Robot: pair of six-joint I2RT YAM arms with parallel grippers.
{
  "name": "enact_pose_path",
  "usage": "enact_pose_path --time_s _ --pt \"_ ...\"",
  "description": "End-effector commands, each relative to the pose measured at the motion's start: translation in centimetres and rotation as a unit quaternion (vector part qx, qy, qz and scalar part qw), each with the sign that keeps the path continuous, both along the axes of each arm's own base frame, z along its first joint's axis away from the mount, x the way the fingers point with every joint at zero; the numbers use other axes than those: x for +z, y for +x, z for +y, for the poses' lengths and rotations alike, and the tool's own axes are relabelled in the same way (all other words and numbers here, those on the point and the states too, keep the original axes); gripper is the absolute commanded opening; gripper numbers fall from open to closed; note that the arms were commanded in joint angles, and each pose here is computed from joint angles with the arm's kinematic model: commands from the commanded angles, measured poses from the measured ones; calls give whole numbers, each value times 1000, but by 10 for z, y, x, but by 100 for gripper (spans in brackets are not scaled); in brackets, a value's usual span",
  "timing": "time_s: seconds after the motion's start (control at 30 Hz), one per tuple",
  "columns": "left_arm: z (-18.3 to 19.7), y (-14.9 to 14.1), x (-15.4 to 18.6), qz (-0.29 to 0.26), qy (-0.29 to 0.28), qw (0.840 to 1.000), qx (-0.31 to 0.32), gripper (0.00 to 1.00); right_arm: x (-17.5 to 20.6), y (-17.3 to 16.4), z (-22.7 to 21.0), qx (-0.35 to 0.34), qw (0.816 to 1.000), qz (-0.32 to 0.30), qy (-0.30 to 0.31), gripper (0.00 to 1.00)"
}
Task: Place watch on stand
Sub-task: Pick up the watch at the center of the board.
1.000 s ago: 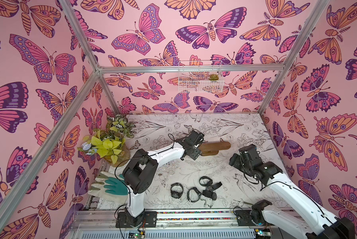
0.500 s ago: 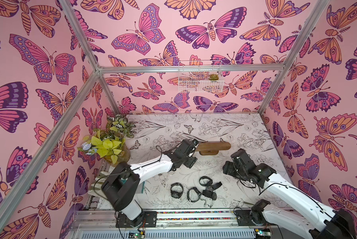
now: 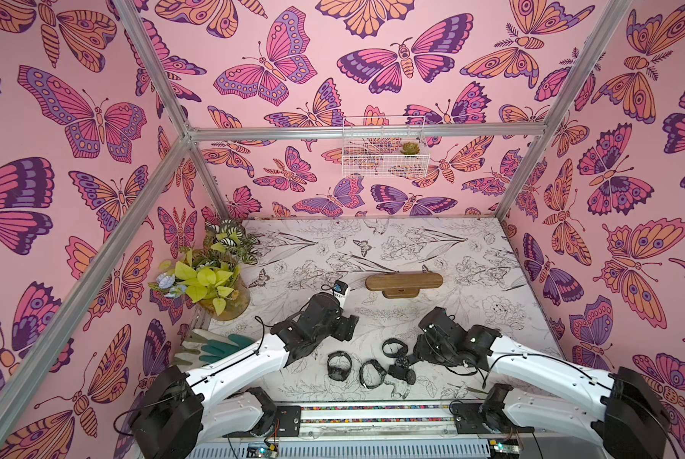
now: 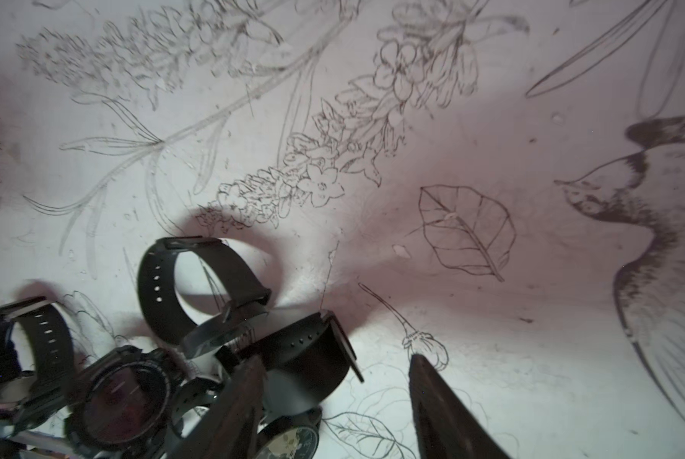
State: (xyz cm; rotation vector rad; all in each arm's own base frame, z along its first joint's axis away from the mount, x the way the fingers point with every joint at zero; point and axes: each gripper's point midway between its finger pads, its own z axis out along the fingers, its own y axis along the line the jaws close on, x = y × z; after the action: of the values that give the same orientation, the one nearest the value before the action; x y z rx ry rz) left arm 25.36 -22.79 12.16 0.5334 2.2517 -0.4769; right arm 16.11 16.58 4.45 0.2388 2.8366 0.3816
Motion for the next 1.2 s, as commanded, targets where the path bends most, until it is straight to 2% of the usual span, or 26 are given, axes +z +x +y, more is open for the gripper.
enact_pose_path --time_s 0.0,0.27,0.37,0.57,0.73,0.83,0.97,1.17 --pt "-6 0 0 6 -25 1000 -2 80 -1 1 17 1 1000 1 28 61" --pt "-12 3 -4 9 -25 1000 -12 80 -14 0 24 5 999 6 41 57" --pt "-12 2 -7 13 -24 1000 -12 79 -15 0 23 6 999 6 35 49" --pt "-16 0 -9 20 -25 999 -25 79 -8 3 17 4 1000 -10 29 28" --pt "-23 -3 -7 24 -36 998 -42 78 5 9 16 7 999 -35 27 20" --pt "-32 -8 -2 23 -43 996 -70 76 16 13 13 13 999 -46 14 19" --pt "-55 -24 11 -4 -42 990 -137 74 34 18 9 20 998 -58 -11 18" --pt "-92 -53 32 -55 -53 968 -239 65 58 24 6 32 996 -82 -24 17"
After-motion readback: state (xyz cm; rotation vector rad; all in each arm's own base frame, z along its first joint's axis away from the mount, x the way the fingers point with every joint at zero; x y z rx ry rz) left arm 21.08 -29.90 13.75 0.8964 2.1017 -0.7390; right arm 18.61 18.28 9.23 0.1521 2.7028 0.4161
